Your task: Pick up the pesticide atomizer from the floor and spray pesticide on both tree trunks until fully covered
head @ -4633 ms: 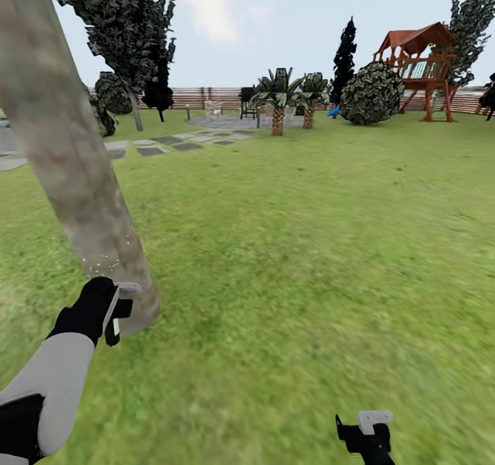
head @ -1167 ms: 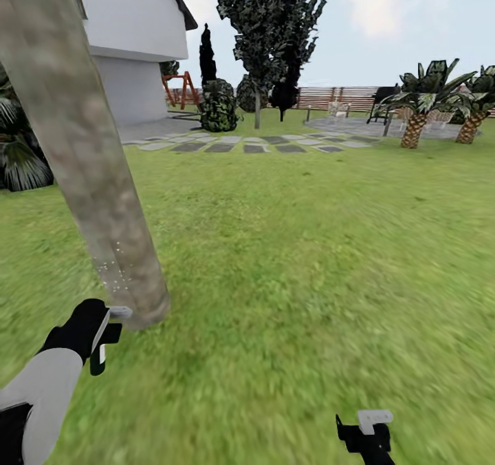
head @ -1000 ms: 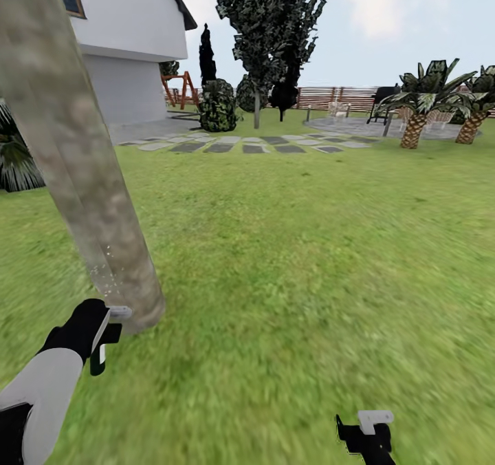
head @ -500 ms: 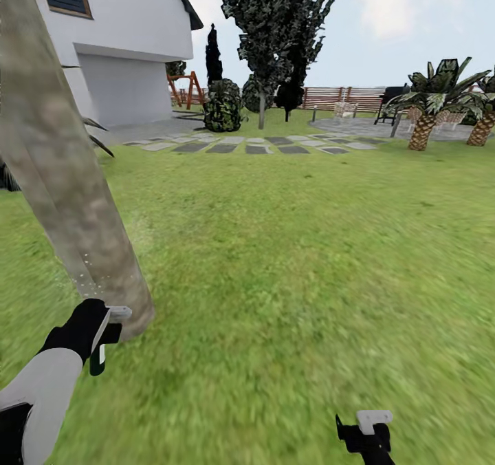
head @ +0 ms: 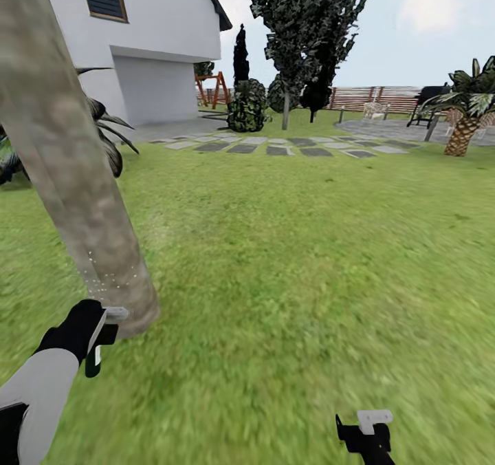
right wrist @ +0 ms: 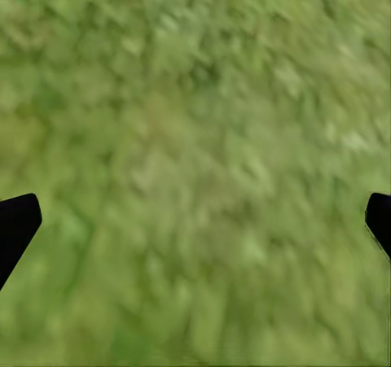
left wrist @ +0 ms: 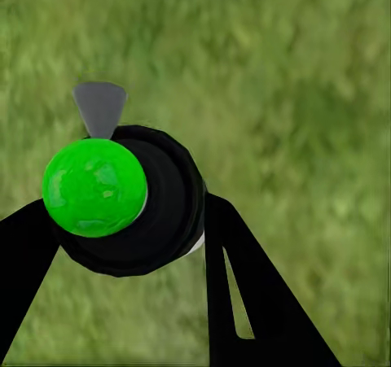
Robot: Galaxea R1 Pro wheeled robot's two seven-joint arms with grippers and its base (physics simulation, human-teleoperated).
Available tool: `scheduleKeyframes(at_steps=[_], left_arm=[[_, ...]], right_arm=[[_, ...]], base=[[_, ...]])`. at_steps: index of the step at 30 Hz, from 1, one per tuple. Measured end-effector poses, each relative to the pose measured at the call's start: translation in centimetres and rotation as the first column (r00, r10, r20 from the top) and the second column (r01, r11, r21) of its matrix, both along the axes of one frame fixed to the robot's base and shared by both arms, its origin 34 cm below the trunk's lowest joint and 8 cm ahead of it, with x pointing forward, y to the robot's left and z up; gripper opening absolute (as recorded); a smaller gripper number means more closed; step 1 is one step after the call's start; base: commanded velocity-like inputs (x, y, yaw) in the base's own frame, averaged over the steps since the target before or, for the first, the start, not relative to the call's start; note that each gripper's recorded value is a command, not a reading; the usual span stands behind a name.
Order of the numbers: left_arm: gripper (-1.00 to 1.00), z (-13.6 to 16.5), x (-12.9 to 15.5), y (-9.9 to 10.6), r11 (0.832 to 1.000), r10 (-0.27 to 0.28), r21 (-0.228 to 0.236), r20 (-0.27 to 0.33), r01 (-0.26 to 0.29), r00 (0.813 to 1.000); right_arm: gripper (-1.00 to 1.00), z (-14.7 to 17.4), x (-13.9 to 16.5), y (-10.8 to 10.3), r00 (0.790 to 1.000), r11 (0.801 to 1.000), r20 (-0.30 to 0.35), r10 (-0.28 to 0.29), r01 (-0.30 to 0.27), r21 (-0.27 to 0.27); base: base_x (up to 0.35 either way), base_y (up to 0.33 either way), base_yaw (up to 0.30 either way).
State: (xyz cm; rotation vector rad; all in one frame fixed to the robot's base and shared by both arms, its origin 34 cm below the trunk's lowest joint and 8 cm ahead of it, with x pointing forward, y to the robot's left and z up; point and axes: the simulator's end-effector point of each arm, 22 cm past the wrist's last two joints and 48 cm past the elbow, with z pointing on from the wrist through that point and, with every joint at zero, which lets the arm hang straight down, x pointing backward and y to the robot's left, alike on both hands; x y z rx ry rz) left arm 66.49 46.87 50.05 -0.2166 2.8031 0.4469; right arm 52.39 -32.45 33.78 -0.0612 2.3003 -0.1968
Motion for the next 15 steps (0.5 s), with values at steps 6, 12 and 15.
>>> scheduleKeyframes(at_steps=[6,12,15], left_arm=[[-1.00,-0.4,0.6,-2.6,0.999,-0.012,-0.037,0.012,0.012,1.000],[-1.00,0.5,-0.1,1.3,1.000,0.011,0.020,0.004,-0.011,1.000],[-1.00,0.7,-0.7,2.9,0.999,0.028,0.035,0.000,-0.028,1.000]], right_arm=[[1.00,0.0,0.0,0.0,1.000,1.000,0.000,0.001,-0.001,0.001],[1.00,0.0,0.0,0.0,1.000,1.000,0.000,0.000,0.000,0.000],[1.00,0.0,0.0,0.0,1.000,1.000,-0.001,0.000,0.000,0.000]], base=[[0.130,-0.261,0.010],[0.088,-0.140,0.206],[0.006,-0.007,0.274]])
